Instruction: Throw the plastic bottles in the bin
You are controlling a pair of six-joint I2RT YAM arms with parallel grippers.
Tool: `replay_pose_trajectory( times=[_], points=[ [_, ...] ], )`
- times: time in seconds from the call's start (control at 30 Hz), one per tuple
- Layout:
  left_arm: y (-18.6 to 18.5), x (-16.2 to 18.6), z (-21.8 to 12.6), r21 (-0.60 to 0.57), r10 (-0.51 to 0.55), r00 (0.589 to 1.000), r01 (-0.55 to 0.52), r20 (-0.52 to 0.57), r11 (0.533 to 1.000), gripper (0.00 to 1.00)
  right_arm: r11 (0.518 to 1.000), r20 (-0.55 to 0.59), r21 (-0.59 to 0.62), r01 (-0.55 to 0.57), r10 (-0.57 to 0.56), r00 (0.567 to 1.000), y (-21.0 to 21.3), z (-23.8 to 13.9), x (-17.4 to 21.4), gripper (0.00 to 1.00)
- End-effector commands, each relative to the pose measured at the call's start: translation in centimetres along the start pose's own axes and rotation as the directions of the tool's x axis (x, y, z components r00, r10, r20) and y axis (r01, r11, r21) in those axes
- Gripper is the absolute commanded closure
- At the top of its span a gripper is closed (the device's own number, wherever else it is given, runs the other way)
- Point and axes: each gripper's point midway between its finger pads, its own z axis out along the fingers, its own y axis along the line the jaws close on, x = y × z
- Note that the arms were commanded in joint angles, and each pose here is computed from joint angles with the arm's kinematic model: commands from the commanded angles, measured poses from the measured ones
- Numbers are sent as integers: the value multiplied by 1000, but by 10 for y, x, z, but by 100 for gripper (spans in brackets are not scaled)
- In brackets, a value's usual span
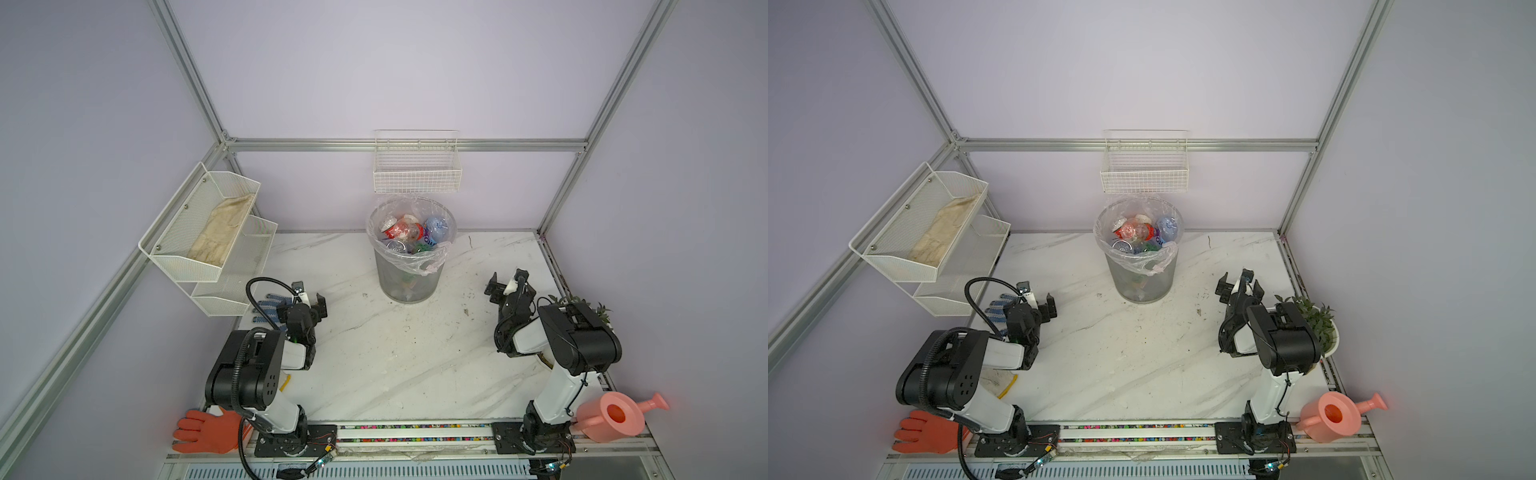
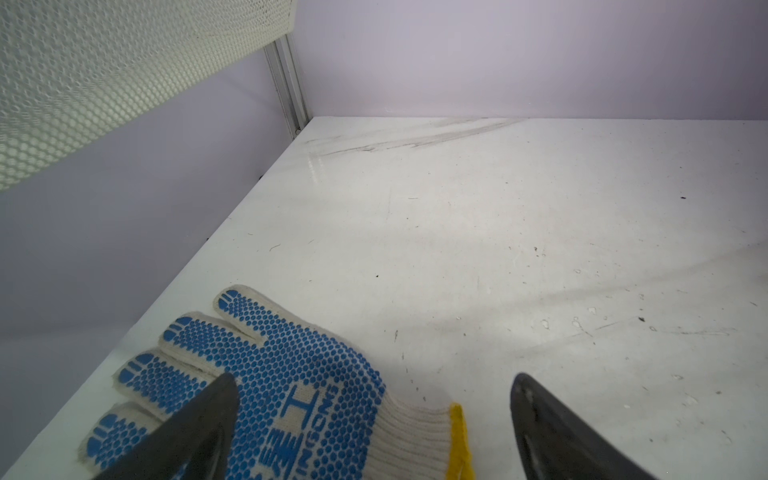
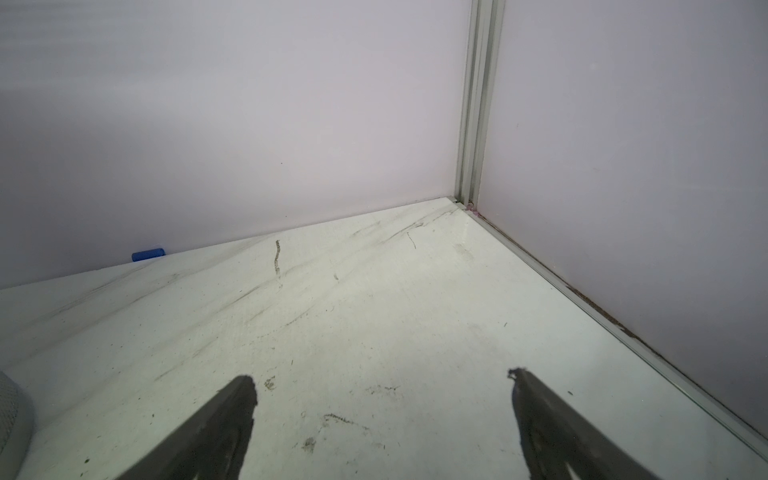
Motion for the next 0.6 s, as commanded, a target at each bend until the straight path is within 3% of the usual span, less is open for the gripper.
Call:
replay_pose_trajectory(
  times=[0.0,0.57],
  points=[
    [-2,-25,3,7,-32,997,32,70,999,0,1000,33,-4,-18,18,999,1,-1,-13,3],
    [-2,-25,3,6,-32,997,32,71,999,0,1000,35,-6,-6,6,999,0,0,-13,3]
  ],
)
